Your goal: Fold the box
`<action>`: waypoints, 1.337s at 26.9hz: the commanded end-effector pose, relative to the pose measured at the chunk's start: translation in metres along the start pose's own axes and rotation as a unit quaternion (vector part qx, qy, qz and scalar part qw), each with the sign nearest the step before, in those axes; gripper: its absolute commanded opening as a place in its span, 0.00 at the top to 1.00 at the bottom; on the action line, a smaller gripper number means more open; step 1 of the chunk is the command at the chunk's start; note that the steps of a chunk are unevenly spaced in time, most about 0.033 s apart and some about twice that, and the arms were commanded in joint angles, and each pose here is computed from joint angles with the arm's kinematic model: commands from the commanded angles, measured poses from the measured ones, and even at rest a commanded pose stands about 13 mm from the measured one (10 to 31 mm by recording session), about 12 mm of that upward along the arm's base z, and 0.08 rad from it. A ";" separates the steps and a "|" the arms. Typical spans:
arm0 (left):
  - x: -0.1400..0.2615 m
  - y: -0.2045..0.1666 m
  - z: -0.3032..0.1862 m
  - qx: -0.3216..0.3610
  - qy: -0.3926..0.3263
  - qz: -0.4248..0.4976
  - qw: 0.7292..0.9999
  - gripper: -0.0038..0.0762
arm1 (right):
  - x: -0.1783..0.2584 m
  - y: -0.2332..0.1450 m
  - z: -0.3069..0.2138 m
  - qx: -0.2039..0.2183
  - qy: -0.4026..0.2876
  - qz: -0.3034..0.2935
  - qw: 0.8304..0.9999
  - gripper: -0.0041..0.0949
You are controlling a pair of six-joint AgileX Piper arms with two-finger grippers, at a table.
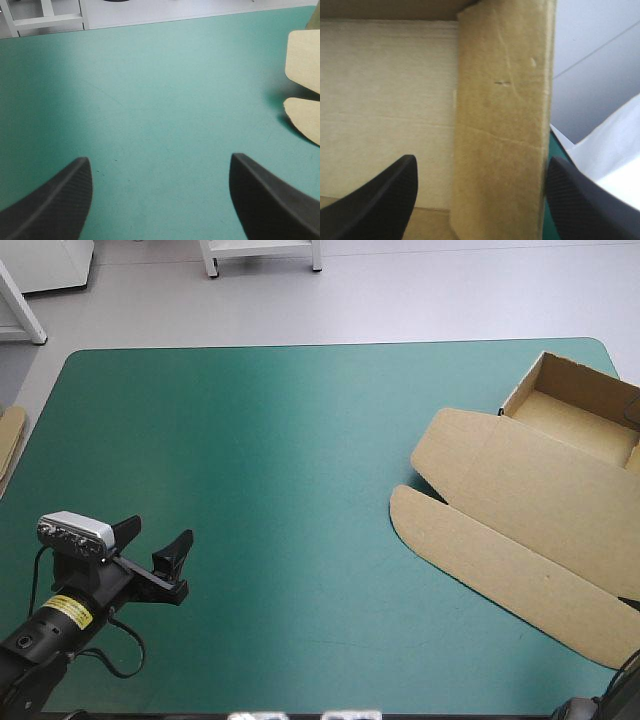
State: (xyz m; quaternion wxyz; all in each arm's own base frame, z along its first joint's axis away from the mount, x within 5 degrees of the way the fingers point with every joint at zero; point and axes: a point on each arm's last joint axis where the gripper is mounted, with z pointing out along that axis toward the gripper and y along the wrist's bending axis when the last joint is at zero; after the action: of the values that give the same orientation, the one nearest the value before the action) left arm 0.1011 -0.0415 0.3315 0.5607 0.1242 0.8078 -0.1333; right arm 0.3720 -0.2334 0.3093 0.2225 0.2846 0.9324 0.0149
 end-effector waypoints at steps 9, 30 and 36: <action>-0.014 -0.001 -0.004 0.005 -0.047 -0.002 0.999 0.27 | 0.036 0.069 -0.137 -0.156 -0.134 -0.082 0.975 0.39; -0.014 0.000 -0.004 -0.004 -0.048 0.015 0.999 0.27 | 0.284 0.124 -0.200 -0.296 -0.255 -0.309 0.867 0.39; -0.001 0.001 0.003 -0.005 -0.035 0.027 0.999 0.27 | 0.330 0.088 -0.150 -0.288 -0.309 -0.290 0.859 0.40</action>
State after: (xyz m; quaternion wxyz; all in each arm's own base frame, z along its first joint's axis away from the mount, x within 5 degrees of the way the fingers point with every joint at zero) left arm 0.1027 -0.0404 0.3222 0.5574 0.1394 0.8109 -0.1114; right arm 0.1108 0.0351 0.3179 0.5091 -0.1009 0.8448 0.1301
